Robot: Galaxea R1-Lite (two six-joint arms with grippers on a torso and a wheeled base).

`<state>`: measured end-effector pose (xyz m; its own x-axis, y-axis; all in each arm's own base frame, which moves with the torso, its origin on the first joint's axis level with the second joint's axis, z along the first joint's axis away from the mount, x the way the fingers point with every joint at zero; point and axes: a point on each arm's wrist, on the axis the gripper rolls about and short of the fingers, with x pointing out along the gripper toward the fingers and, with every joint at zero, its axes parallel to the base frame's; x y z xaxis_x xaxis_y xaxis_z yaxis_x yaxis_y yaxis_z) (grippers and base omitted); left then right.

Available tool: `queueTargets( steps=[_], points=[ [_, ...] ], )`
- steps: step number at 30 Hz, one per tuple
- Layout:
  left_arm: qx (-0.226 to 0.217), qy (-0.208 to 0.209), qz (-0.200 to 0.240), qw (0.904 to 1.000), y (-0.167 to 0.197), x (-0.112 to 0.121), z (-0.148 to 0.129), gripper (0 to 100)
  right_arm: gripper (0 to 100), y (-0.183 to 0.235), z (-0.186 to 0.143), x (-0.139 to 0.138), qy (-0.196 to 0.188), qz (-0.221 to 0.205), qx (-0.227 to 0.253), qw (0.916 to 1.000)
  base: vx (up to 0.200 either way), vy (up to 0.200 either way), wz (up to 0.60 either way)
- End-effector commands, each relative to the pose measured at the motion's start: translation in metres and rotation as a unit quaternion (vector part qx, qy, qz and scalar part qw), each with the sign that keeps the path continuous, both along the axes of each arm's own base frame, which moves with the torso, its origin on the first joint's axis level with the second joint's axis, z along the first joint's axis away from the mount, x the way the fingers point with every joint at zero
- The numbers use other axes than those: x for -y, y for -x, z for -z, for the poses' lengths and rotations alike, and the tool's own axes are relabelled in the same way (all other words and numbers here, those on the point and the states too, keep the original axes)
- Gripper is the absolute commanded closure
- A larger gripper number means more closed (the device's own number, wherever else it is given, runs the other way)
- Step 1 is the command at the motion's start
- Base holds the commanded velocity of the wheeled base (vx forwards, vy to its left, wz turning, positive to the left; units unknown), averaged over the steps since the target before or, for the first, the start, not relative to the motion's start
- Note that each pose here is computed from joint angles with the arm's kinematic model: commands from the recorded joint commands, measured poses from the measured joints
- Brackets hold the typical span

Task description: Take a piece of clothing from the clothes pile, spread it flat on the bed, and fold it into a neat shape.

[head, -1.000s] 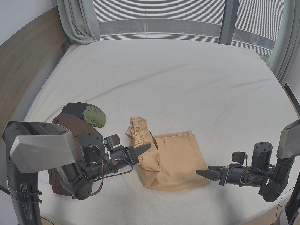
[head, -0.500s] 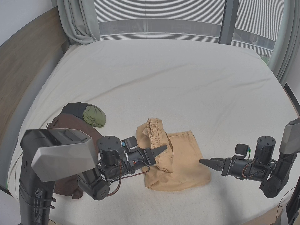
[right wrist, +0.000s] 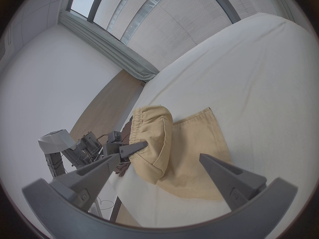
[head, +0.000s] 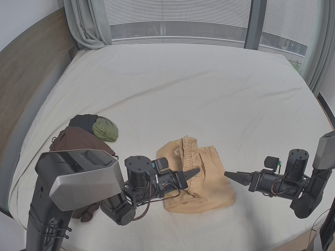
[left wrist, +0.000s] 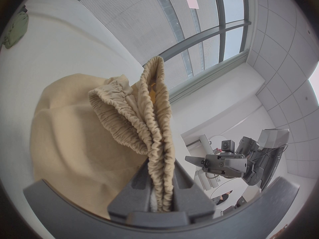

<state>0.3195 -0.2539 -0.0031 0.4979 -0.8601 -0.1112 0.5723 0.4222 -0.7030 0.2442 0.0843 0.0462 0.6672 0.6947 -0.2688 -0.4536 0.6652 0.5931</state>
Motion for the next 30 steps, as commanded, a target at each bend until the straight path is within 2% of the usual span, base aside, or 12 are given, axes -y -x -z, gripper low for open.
queueTargets(
  steps=[1,17,18,30],
  points=[
    [-0.002,-0.002,0.006,1.0000,0.001,0.005,0.005,100,0,-0.001,0.000,0.001,0.000,0.002,0.002,1.0000,0.000,0.000,0.00],
    [-0.005,-0.004,0.017,0.9998,0.003,0.017,0.017,100,0,-0.002,-0.003,0.004,-0.002,0.007,0.005,1.0000,0.000,0.000,0.00],
    [-0.004,-0.004,0.017,0.9998,0.003,0.017,0.017,0,0,-0.002,-0.003,0.004,-0.002,0.007,0.006,1.0000,0.000,0.000,0.00],
    [0.007,0.005,0.017,0.9998,0.002,0.018,0.010,0,0,-0.001,-0.003,0.004,-0.002,0.008,0.004,1.0000,0.000,0.000,0.00]
  ],
)
